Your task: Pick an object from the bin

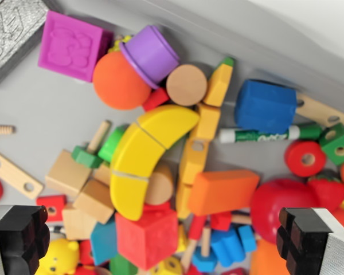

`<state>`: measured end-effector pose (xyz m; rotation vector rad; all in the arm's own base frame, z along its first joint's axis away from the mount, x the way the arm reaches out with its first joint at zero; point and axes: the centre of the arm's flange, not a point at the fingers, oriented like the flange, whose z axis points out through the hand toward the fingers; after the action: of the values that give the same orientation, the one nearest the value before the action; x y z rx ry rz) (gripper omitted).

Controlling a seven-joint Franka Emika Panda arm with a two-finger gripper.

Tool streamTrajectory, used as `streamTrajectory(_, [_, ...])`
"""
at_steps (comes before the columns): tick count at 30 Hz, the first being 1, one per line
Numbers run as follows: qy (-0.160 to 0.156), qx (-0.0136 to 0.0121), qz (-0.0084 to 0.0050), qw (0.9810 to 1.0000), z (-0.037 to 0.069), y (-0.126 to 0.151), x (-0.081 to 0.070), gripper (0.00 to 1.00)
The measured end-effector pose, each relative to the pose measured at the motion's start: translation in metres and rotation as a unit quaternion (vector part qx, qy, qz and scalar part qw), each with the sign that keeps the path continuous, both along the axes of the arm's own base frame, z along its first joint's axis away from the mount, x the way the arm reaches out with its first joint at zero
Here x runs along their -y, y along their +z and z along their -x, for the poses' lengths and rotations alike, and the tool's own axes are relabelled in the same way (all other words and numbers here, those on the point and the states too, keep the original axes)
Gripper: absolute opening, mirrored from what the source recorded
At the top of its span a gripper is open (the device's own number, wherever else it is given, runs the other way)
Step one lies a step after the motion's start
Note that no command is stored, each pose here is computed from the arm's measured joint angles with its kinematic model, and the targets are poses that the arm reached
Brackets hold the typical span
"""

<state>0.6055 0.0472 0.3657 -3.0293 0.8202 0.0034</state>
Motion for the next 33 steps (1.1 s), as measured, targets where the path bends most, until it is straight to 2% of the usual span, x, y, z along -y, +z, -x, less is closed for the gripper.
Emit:
streamTrajectory(10, [0.052, -0.0001, -0.0004, 0.9986, -0.003, -0.018, -0.012, 1.00])
streamTrajectory(18, [0.099, -0.0006, -0.0004, 0.9951, -0.006, -0.035, -0.023, 1.00])
streamTrajectory(22, [0.124, -0.0010, -0.0003, 0.9923, -0.007, -0.044, -0.029, 1.00])
streamTrajectory(28, [0.160, -0.0010, -0.0007, 0.9871, -0.009, -0.057, -0.037, 1.00])
streamTrajectory(33, [0.194, -0.0009, -0.0008, 0.9809, -0.012, -0.069, -0.045, 1.00])
